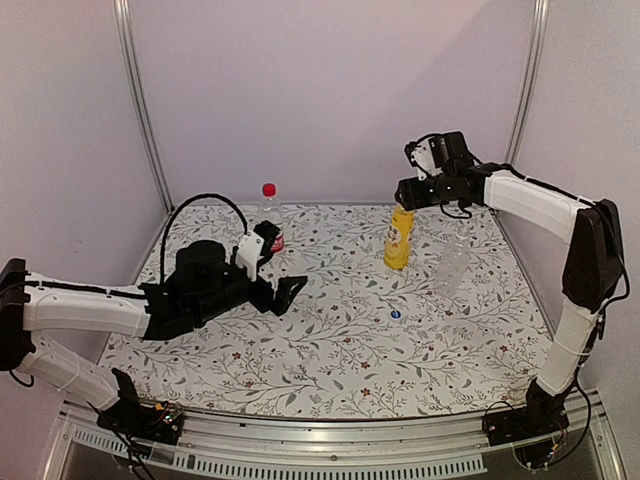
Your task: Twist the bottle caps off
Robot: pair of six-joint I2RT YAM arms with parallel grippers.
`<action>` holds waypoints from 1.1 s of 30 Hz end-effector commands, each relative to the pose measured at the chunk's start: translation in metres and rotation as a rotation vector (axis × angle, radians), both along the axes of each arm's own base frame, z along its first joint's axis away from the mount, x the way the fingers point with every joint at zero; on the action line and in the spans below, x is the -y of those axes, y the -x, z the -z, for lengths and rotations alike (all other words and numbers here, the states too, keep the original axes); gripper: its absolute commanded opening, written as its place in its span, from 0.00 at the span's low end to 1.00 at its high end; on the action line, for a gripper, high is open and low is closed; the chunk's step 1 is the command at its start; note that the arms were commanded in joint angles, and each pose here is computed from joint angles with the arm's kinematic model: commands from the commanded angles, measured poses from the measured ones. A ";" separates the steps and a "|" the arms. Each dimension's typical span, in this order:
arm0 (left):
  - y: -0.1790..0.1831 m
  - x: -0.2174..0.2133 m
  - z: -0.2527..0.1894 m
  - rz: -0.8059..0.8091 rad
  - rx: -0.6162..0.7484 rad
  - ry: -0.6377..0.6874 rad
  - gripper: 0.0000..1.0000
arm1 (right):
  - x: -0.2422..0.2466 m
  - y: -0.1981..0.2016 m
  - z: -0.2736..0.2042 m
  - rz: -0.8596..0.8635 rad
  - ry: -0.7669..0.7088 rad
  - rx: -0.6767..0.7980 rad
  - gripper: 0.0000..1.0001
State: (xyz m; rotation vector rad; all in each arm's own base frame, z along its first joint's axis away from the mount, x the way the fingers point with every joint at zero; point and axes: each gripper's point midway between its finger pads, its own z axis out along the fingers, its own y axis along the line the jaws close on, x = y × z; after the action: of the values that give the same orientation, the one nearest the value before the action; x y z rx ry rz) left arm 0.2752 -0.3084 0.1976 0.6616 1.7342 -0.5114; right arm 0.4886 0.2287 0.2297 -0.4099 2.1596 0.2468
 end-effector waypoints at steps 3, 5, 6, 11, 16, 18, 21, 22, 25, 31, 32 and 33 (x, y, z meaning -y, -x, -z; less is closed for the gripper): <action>-0.001 -0.004 -0.011 -0.006 0.008 0.022 1.00 | -0.020 0.001 0.016 -0.072 -0.019 -0.046 0.55; -0.001 -0.004 -0.010 -0.008 0.007 0.022 1.00 | -0.022 0.000 0.020 -0.077 -0.018 -0.048 0.50; -0.001 -0.005 -0.009 -0.012 0.006 0.022 1.00 | -0.023 0.000 0.020 -0.080 -0.019 -0.047 0.47; -0.002 -0.007 -0.005 -0.015 0.005 0.016 1.00 | -0.026 0.000 0.012 -0.087 -0.024 -0.027 0.32; -0.003 -0.004 -0.003 -0.010 0.009 0.001 1.00 | -0.025 0.006 -0.016 -0.103 -0.015 0.025 0.16; -0.003 -0.002 -0.005 -0.001 0.012 -0.001 1.00 | -0.029 0.014 -0.027 -0.125 -0.014 0.039 0.09; -0.002 0.005 -0.013 0.034 0.030 -0.002 1.00 | -0.040 0.036 -0.050 -0.186 -0.037 0.066 0.01; -0.001 0.009 -0.015 0.050 0.033 0.002 1.00 | -0.048 0.044 -0.054 -0.219 -0.062 0.067 0.00; 0.001 0.021 -0.023 0.107 0.034 0.005 1.00 | -0.074 0.081 -0.078 -0.383 -0.183 0.076 0.00; -0.001 0.042 -0.040 0.174 0.042 0.017 1.00 | -0.117 0.155 -0.118 -0.678 -0.331 0.090 0.00; 0.003 0.049 -0.042 0.215 0.039 0.025 1.00 | -0.122 0.165 -0.126 -0.715 -0.350 0.101 0.00; 0.005 0.055 -0.044 0.246 0.035 0.029 1.00 | -0.126 0.174 -0.129 -0.753 -0.368 0.105 0.00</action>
State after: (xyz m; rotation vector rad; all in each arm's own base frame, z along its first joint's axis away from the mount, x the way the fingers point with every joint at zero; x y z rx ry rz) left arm 0.2751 -0.3437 0.2332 0.7719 1.6531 -0.6118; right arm 0.3586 0.3301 0.3394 -0.8389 1.8441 0.7868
